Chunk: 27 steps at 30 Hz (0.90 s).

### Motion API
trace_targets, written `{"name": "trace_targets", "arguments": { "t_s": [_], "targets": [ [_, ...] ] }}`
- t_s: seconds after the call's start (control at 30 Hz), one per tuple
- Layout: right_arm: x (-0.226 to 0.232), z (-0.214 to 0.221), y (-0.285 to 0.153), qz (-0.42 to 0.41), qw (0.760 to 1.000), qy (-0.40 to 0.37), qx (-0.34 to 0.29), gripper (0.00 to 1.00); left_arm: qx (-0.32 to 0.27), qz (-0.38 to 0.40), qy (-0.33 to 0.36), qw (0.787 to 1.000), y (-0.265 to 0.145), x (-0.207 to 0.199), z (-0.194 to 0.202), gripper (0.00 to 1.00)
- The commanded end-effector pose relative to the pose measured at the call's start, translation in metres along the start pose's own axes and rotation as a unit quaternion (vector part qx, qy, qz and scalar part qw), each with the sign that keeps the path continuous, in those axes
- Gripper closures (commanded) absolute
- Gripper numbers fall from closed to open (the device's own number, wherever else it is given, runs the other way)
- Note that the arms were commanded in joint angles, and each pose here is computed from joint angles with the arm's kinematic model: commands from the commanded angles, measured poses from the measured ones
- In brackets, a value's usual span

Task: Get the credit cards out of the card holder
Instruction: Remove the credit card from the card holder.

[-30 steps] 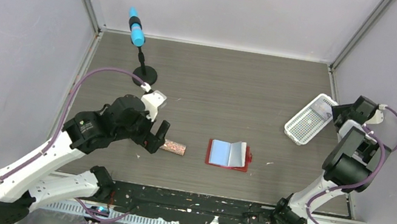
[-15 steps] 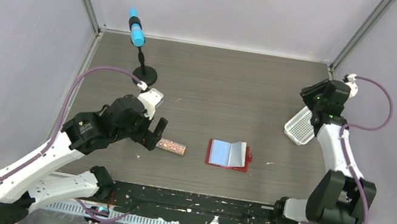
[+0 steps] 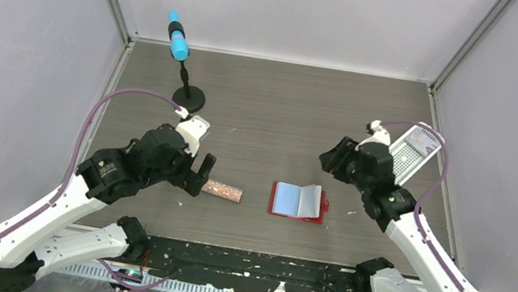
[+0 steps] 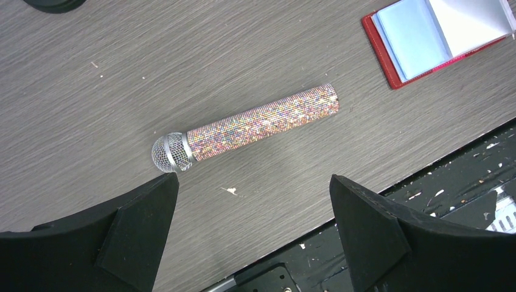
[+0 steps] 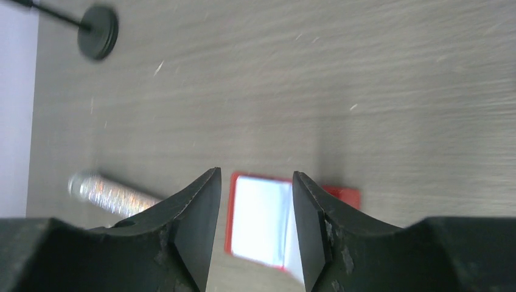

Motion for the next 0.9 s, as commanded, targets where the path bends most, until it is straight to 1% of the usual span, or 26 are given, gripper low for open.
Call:
{"name": "trace_targets", "arguments": {
  "t_s": [0.0, 0.03, 0.1, 0.13, 0.2, 0.3, 0.33, 0.43, 0.6, 0.7, 0.87],
  "targets": [
    [0.009, 0.036, -0.010, -0.004, 0.999, -0.018, 0.028, 0.45, -0.025, -0.009, -0.001, 1.000, -0.001, 0.002, -0.006, 0.00],
    [0.015, 0.048, -0.012, -0.013, 0.998, -0.031, 0.044, 0.45, -0.024, -0.009, -0.001, 1.000, -0.001, 0.002, -0.006, 0.00],
    [0.020, 0.062, -0.012, -0.013, 0.997, -0.044, 0.058, 0.41, -0.025, -0.007, -0.001, 1.000, -0.001, 0.002, -0.007, 0.00],
    [0.023, 0.072, -0.010, -0.010, 0.996, -0.053, 0.067, 0.34, -0.026, -0.007, 0.000, 1.000, -0.002, 0.002, -0.006, 0.00],
    [0.027, 0.084, -0.006, -0.004, 0.995, -0.064, 0.075, 0.29, -0.030, -0.008, 0.000, 1.000, -0.002, 0.002, -0.006, 0.00],
    [0.034, 0.098, 0.001, 0.013, 0.994, -0.077, 0.070, 0.28, -0.034, -0.010, 0.000, 0.999, -0.003, 0.003, -0.006, 0.00],
    [0.037, 0.106, 0.004, 0.018, 0.993, -0.089, 0.080, 0.28, -0.034, -0.011, 0.000, 0.999, -0.003, 0.003, -0.006, 0.00],
    [0.040, 0.120, 0.014, 0.044, 0.990, -0.106, 0.084, 0.28, -0.033, -0.012, 0.000, 0.999, -0.003, 0.003, -0.006, 0.00],
    [0.046, 0.144, 0.029, 0.092, 0.979, -0.155, 0.099, 0.28, -0.032, -0.011, 0.001, 0.999, -0.002, 0.003, -0.006, 0.00],
    [0.042, 0.156, 0.038, 0.121, 0.972, -0.174, 0.105, 0.28, -0.033, -0.010, 0.001, 0.999, -0.003, 0.003, -0.006, 0.00],
    [0.035, 0.165, 0.043, 0.144, 0.966, -0.187, 0.107, 0.28, -0.034, -0.008, 0.000, 0.999, -0.003, 0.003, -0.006, 0.00]
  ]
}}
Point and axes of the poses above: each gripper's point midway between its finger pads, its own y axis out along the fingers, its own x axis along the line the jaws close on, z = x × y, the point moved 9 cm from there along -y, back along the fingers, and after that the axes turned 15 degrees about y, right-handed, at the moved point
